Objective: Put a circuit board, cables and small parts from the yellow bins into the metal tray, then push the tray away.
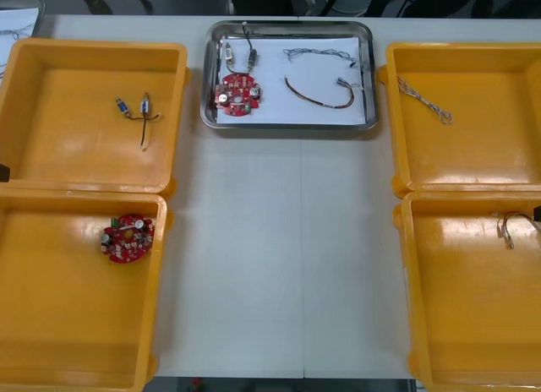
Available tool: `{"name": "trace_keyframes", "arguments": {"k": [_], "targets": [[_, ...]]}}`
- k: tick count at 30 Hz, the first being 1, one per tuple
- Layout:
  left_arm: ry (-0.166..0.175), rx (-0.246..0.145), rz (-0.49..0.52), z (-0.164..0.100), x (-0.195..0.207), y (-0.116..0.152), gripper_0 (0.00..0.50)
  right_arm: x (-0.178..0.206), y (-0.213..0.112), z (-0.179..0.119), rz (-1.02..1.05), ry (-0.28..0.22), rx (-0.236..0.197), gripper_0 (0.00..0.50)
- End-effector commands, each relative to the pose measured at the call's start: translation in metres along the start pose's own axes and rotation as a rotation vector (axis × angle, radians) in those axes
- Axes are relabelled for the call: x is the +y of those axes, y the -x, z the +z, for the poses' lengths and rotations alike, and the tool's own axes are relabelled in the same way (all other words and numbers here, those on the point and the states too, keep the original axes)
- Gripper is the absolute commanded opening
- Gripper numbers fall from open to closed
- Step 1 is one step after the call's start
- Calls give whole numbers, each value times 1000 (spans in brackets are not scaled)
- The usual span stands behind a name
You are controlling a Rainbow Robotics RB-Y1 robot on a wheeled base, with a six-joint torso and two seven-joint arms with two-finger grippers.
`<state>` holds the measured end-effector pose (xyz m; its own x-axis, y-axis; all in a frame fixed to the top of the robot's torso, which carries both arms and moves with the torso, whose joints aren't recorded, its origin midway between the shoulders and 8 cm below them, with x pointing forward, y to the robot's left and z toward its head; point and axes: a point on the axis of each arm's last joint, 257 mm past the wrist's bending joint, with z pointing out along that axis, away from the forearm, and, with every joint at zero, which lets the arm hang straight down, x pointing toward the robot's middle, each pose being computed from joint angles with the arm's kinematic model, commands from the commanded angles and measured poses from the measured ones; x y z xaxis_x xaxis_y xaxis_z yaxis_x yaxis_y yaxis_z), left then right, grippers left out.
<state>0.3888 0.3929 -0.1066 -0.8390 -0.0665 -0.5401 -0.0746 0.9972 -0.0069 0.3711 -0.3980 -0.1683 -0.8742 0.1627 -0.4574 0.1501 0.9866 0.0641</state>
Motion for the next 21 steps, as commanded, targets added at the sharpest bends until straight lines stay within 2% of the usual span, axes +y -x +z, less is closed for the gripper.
{"name": "trace_keyframes", "arguments": {"k": [1,7,9,16,21], "targets": [[12,-9,36,-3,4,-4,500,4,-13,4,-83,-18,29,500],[12,-9,36,-3,4,-4,500,8,-22,14,-148,-74,46,500],[12,-9,36,-3,4,-4,500,9,-26,15,-157,-77,49,500],[12,-9,36,-3,4,-4,500,17,-21,14,-176,-61,11,500],[12,-9,36,-3,4,-4,500,17,-21,15,-176,-56,3,500]]}}
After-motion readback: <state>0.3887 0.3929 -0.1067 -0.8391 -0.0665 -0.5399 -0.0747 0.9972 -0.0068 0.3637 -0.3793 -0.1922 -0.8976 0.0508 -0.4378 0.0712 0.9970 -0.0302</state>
